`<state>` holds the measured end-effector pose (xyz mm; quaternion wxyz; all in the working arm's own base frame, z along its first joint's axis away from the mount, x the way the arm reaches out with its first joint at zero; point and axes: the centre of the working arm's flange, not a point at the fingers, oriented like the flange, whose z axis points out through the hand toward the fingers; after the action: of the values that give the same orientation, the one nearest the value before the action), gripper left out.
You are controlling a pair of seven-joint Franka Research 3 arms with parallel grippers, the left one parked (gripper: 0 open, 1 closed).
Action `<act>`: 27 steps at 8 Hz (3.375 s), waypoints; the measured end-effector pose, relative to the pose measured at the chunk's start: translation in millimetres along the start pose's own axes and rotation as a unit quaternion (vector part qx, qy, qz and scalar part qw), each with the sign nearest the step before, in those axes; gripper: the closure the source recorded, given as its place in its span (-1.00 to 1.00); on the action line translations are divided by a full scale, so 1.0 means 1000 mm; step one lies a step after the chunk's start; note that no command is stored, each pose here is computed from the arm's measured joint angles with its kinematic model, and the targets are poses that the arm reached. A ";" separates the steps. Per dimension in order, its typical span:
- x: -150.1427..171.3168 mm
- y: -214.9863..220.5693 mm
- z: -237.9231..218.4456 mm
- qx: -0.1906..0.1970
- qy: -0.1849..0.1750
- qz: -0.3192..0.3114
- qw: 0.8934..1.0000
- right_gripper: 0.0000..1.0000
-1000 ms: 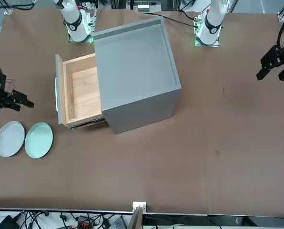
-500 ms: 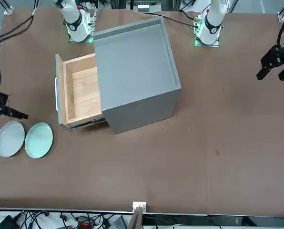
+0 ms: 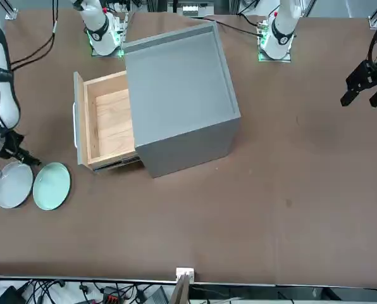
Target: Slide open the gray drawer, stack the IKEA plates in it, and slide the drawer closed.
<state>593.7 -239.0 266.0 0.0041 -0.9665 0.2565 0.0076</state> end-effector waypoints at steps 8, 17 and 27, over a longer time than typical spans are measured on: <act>0.007 -0.001 0.066 0.011 0.034 0.086 0.996 -0.26; 0.013 -0.011 0.048 0.023 0.045 0.078 0.996 0.99; -0.019 -0.035 -0.281 0.173 -0.011 -0.005 0.985 1.00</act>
<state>598.3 -202.4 547.7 0.1742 -0.9524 0.2487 -0.0263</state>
